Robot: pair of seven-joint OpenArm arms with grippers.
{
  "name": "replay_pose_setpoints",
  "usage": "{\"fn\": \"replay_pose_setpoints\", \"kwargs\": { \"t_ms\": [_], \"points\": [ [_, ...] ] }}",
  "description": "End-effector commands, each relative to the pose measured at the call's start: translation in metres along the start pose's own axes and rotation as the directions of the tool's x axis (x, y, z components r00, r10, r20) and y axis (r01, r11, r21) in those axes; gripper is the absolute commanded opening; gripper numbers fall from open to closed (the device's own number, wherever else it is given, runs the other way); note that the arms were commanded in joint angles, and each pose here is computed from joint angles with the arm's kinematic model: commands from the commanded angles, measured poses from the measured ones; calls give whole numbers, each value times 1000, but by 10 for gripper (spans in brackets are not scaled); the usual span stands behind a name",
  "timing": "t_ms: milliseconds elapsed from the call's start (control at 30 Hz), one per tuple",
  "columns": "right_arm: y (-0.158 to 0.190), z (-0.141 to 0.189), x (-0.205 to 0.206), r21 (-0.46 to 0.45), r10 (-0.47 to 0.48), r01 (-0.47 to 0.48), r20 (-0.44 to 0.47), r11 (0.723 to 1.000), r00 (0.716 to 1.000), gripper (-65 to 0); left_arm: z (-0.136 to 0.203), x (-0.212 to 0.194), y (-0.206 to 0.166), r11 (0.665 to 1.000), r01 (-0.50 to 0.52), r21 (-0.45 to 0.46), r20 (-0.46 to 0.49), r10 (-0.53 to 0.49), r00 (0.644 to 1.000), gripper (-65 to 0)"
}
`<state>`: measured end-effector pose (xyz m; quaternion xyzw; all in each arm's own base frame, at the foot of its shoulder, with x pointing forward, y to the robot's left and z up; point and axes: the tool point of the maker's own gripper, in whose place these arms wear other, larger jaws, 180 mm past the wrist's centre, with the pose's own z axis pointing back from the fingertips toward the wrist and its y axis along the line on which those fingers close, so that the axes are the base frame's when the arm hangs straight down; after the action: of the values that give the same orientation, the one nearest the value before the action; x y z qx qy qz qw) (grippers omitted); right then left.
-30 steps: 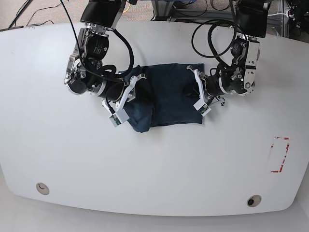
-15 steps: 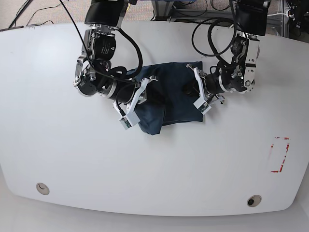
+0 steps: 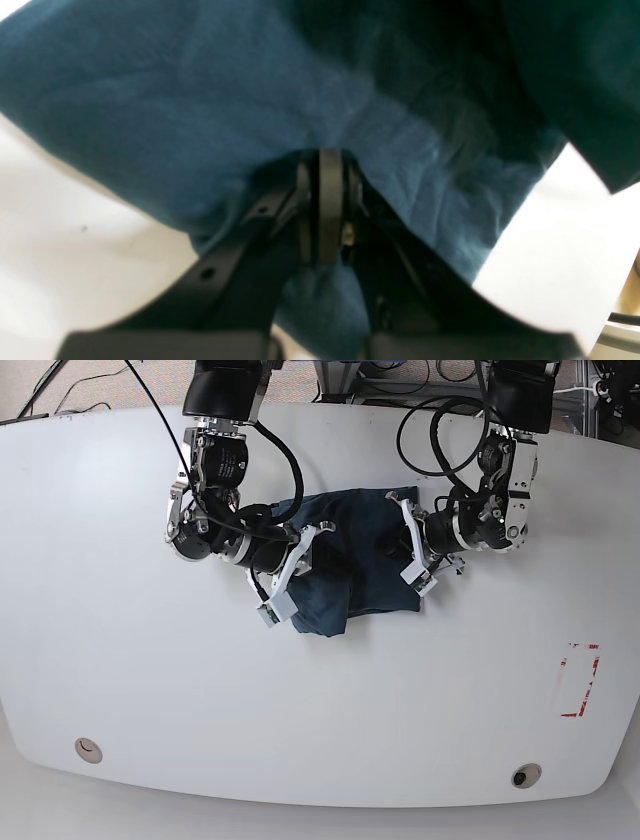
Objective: Layout the t-shirt on the table in an organized manner, then fold the t-shirt properly
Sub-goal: 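Fold the held end with the right gripper over toward the left gripper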
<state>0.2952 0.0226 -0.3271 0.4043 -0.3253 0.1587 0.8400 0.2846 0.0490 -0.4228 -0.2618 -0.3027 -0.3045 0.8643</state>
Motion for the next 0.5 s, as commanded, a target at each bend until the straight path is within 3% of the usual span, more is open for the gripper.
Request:
{"fn": "replay_pose_setpoints", "kwargs": {
  "t_ms": [0,133,333,467],
  "points": [
    [13,-3,18,43,31,-33,53,999,998,-637,2,-21,6,999,22,28,-102,-20,995,-650],
    [21,-8,17,63,52,-54,40,997,998,-556,2,-20,6,999,22,27,-100,-19,995,-650],
    [40,-19,11,112,91,-91,6,990,996,-366,2,-19,6,999,22,26,-98,-20,995,-650],
    [51,-24,9,138,118,-116,-8,984,993,-296,2,-19,6,999,22,26,-98,-20,995,-650]
  ]
}}
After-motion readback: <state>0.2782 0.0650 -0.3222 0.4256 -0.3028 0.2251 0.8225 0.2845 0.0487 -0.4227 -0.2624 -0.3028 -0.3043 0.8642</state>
